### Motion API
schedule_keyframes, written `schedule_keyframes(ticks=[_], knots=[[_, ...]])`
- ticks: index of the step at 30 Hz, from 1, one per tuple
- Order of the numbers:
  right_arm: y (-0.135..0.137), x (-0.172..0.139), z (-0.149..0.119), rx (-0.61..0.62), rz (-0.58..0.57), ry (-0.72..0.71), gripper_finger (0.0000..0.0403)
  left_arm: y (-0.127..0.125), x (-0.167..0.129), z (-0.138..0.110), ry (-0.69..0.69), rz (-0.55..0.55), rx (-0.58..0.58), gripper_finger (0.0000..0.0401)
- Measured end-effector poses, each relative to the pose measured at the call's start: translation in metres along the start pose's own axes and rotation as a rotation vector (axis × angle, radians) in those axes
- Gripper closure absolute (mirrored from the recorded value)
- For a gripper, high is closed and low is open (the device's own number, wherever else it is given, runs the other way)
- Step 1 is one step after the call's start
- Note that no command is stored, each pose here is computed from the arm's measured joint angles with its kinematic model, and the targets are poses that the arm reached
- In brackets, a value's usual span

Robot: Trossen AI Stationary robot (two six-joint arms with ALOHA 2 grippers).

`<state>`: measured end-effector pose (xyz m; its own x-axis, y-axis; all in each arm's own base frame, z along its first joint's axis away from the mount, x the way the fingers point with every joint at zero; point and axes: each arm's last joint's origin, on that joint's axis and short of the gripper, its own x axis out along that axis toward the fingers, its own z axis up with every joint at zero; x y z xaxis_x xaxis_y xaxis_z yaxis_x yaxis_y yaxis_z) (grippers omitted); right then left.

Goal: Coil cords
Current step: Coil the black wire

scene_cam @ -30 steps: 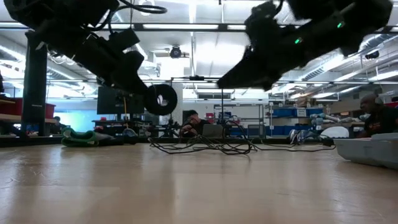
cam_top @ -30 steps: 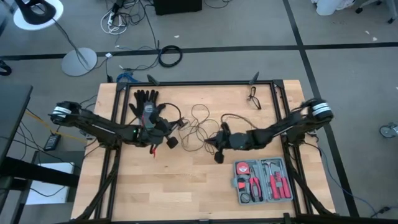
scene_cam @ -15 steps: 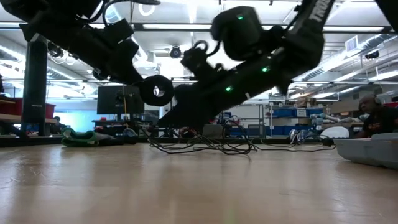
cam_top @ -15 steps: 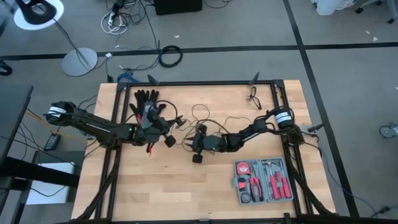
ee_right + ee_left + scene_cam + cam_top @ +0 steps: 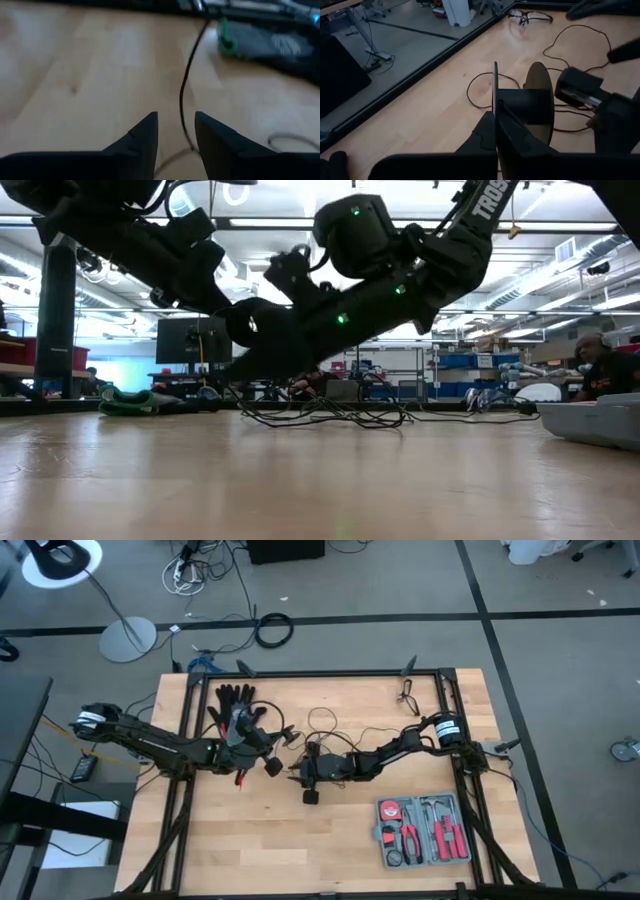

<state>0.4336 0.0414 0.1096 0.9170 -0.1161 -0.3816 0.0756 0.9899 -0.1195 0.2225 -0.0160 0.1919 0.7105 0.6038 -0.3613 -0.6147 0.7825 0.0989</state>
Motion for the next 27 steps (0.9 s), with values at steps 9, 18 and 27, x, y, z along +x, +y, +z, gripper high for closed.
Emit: schedule_keyframes(ticks=[9,18,27], knots=[[-0.007,0.002,-0.001,0.022,-0.012,0.006,0.0302,-0.001,0.000,0.005,-0.040,-0.012,-0.038,0.0401],[-0.010,0.002,-0.002,0.018,-0.011,0.008,0.0330,-0.002,0.000,0.008,-0.066,-0.019,-0.060,0.0401],[-0.022,0.004,-0.002,0.044,0.014,0.008,0.0328,-0.003,0.000,0.010,-0.078,-0.023,-0.071,0.0401]])
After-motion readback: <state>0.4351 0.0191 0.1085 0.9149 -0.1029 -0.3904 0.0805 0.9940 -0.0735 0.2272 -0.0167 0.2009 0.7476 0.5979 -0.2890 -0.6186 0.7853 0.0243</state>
